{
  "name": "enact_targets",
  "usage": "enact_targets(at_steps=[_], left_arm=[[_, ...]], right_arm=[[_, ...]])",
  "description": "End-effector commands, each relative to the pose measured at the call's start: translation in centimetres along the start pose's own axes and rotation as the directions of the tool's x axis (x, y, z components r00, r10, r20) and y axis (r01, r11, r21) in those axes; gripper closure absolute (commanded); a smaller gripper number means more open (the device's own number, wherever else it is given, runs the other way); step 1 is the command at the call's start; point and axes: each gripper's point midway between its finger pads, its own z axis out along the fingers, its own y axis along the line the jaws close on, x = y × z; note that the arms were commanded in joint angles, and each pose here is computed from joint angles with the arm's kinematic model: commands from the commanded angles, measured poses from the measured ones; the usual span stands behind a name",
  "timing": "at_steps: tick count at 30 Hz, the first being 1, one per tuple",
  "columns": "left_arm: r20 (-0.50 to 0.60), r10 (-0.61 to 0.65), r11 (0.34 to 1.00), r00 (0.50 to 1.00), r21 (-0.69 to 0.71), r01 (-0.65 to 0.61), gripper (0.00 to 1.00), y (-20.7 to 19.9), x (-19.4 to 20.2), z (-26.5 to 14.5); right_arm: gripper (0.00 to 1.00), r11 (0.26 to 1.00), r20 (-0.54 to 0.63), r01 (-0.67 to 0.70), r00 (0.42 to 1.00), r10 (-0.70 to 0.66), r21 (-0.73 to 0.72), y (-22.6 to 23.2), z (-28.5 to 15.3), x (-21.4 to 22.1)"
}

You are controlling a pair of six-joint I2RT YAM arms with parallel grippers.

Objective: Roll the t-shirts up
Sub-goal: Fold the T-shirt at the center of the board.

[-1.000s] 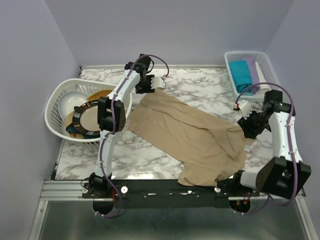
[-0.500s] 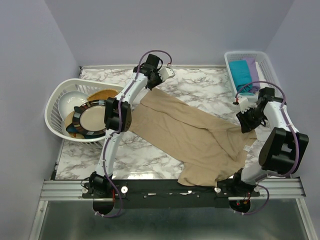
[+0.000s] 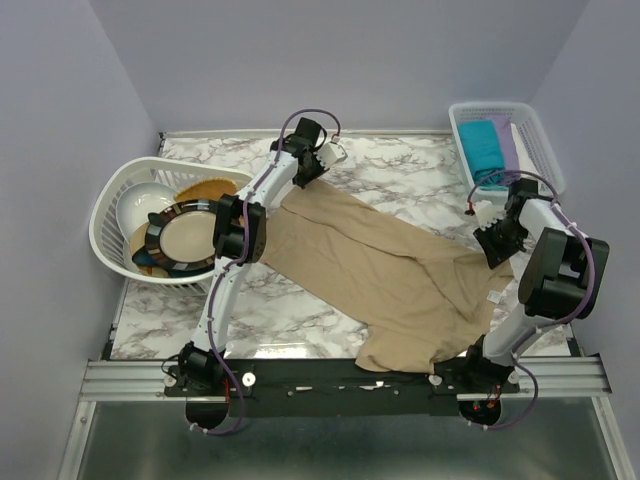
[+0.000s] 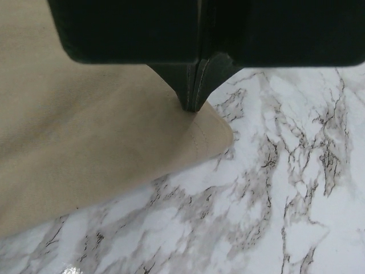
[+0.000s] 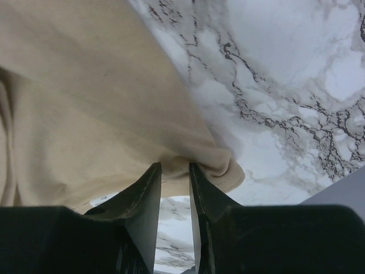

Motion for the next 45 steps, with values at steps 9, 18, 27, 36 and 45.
enact_targets(at_steps=[9, 18, 27, 36, 45], left_arm=[[-0.12, -0.061, 0.998, 0.991, -0.021, 0.058, 1.0, 0.0, 3.8, 1.5], [-0.113, -0.106, 0.994, 0.988, -0.027, 0.104, 1.0, -0.2, 3.7, 1.1], [0.15, -0.183, 0.977, 0.972, -0.082, 0.196, 0.86, 2.4, -3.1, -5.7], [0.076, -0.156, 0.986, 0.985, 0.07, 0.151, 1.0, -0.6, -2.2, -4.0], [-0.008, -0.252, 0.958, 0.968, 0.143, 0.251, 1.0, -3.3, 0.0, -2.2]], right_arm=[[0.7, 0.975, -0.089, -0.174, 0.978, 0.187, 0.141, -7.4, 0.8, 3.5], [0.66, 0.961, -0.055, -0.237, 0.968, 0.246, 0.142, -8.6, 0.4, 3.4], [0.59, 0.97, 0.158, -0.217, 0.967, 0.199, 0.106, -6.5, -5.1, -0.6], [0.68, 0.99, 0.151, -0.117, 0.983, 0.104, 0.081, -5.5, -3.1, -2.7], [0.85, 0.987, 0.025, 0.115, 0.993, -0.119, 0.111, -4.8, 0.4, -2.1]])
